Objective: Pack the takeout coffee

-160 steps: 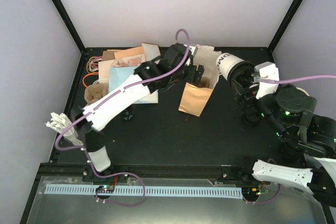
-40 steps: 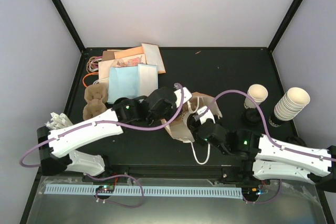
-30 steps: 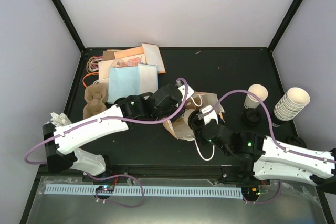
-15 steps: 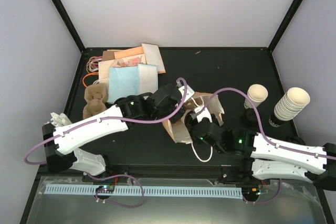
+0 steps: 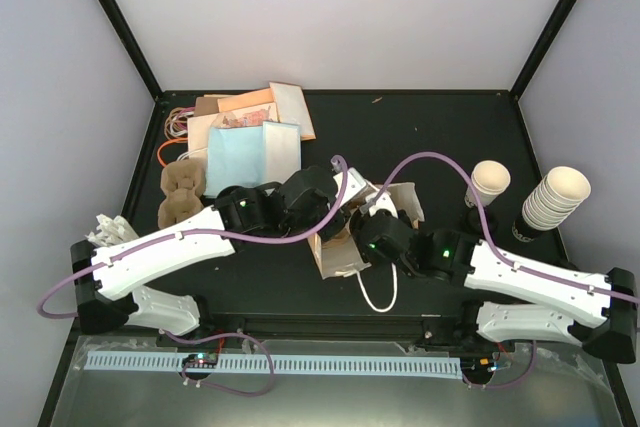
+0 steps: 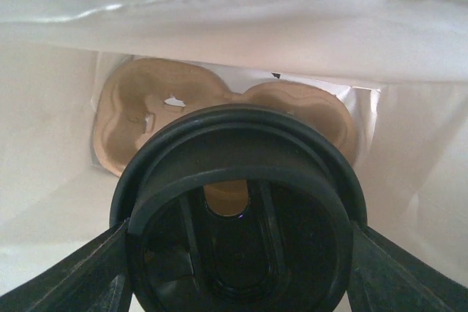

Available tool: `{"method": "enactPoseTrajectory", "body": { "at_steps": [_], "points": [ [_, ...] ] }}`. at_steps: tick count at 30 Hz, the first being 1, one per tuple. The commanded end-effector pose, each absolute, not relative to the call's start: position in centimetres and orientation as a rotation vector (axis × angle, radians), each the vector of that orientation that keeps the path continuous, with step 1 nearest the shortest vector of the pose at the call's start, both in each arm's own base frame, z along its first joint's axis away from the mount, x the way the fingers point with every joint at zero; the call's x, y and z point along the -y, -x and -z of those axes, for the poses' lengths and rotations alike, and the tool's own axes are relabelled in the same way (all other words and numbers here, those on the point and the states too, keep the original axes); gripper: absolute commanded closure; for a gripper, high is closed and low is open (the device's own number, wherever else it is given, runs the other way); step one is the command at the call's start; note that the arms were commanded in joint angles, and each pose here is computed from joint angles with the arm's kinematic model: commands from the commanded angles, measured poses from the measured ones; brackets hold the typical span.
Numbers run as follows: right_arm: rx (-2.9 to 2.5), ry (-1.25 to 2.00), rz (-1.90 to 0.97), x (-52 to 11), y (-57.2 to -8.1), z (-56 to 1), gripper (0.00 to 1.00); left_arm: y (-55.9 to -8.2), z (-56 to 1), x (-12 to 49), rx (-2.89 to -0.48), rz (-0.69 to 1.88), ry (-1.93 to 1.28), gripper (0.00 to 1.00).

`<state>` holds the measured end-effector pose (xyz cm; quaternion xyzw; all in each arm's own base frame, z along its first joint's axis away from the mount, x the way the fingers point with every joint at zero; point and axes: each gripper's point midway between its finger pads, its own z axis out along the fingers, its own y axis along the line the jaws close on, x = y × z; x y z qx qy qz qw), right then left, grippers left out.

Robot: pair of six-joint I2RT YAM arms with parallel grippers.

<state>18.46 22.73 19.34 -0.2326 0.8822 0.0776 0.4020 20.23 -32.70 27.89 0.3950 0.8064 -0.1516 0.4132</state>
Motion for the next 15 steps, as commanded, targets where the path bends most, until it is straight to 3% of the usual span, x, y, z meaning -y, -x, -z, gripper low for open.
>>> {"method": "enactPoseTrajectory", "body": {
  "at_steps": [1, 15],
  "points": [
    [-2.255, 0.551, -0.24, -23.2, -19.0, -20.3, 0.48, -19.5, -28.8, 33.5, -1.986, 0.451, -1.01, 0.99],
    [-2.356, 0.569, -0.221, -23.3, -18.3, -16.4, 0.49, -20.7, -29.5, 32.6, -2.006, 0.407, -0.885, 0.98]
  ]
}}
